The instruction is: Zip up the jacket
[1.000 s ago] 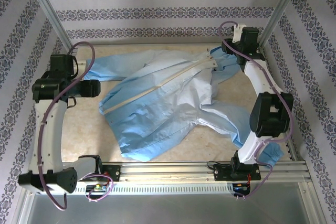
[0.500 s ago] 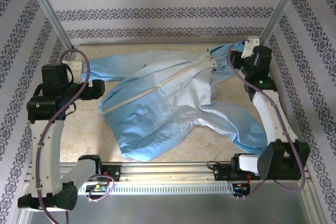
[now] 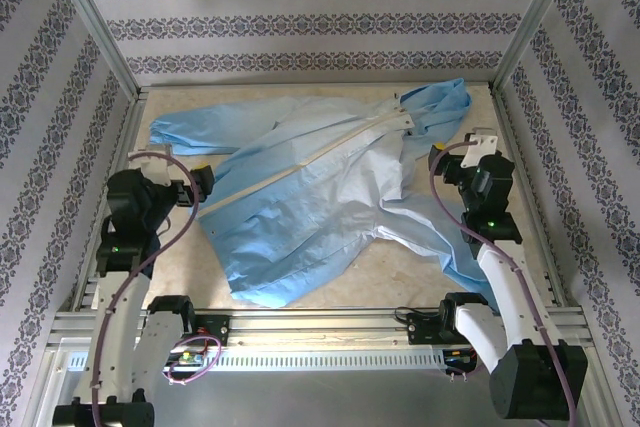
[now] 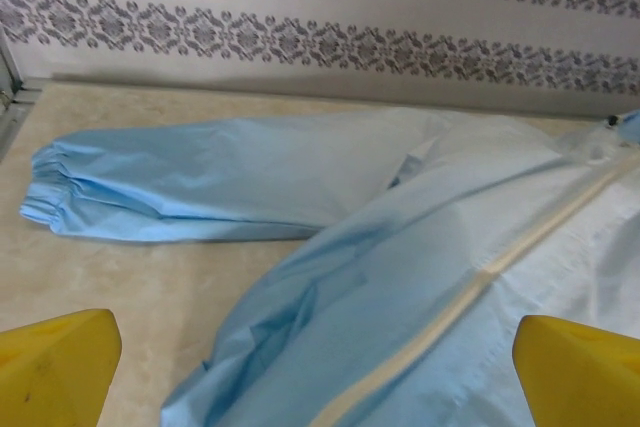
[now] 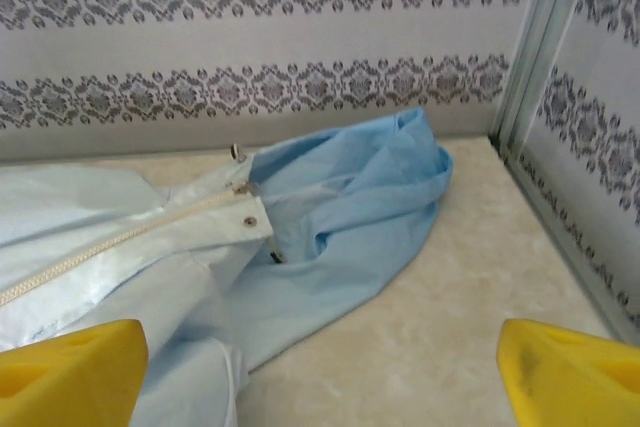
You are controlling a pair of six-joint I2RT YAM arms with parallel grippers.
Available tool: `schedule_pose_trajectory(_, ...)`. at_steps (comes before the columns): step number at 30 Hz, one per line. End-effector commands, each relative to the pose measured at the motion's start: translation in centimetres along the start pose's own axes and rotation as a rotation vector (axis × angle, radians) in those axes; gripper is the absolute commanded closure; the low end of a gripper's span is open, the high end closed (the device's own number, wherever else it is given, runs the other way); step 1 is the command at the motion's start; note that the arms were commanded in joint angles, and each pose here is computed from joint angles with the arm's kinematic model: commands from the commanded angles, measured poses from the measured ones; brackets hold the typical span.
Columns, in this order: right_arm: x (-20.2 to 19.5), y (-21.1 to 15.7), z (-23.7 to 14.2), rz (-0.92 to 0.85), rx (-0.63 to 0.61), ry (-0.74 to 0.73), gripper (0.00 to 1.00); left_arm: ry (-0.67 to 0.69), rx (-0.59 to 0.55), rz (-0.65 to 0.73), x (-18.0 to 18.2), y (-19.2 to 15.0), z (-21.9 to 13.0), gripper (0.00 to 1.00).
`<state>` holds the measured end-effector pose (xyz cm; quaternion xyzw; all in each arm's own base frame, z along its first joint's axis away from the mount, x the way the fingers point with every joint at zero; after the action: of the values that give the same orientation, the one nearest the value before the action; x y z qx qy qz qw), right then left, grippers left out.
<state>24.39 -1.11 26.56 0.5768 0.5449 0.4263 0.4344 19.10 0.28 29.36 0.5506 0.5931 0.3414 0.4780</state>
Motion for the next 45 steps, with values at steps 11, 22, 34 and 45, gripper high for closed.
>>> schedule_pose_trajectory(11, -0.6, -8.5, 2.3, 0.064, 0.02, -0.078, 0.02, 0.149, -0.185, 0.02, 3.5, -6.1, 6.2, 0.0)
schedule_pose_trajectory(22, -0.3, -9.9, 5.3, 0.023, 0.004, -0.028, 0.02, 0.167, -0.076, 0.001, 4.8, -9.4, 10.6, 0.0)
schedule_pose_trajectory(34, 0.2, -11.7, 8.2, 0.024, 0.0, 0.032, 0.02, 0.11, 0.016, 0.032, 5.5, -10.8, 15.3, 0.0)
schedule_pose_trajectory(45, 0.7, -12.0, 8.4, -0.002, 0.044, 0.007, 0.02, 0.108, 0.085, 0.077, 4.7, -10.7, 16.8, 0.0)
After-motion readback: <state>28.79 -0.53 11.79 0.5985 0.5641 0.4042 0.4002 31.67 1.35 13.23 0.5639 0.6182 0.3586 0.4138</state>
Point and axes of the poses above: each hand's point on the last joint's axis, 136 mm out from that joint toward the fingers, its own z axis out along the fingers, its own x axis along the line the jaws close on, y = z × x, the point moved 10 cm from there along -z, back along the fingers, and after that the axes turned 2 degrees about -z, right-handed, at the moved point
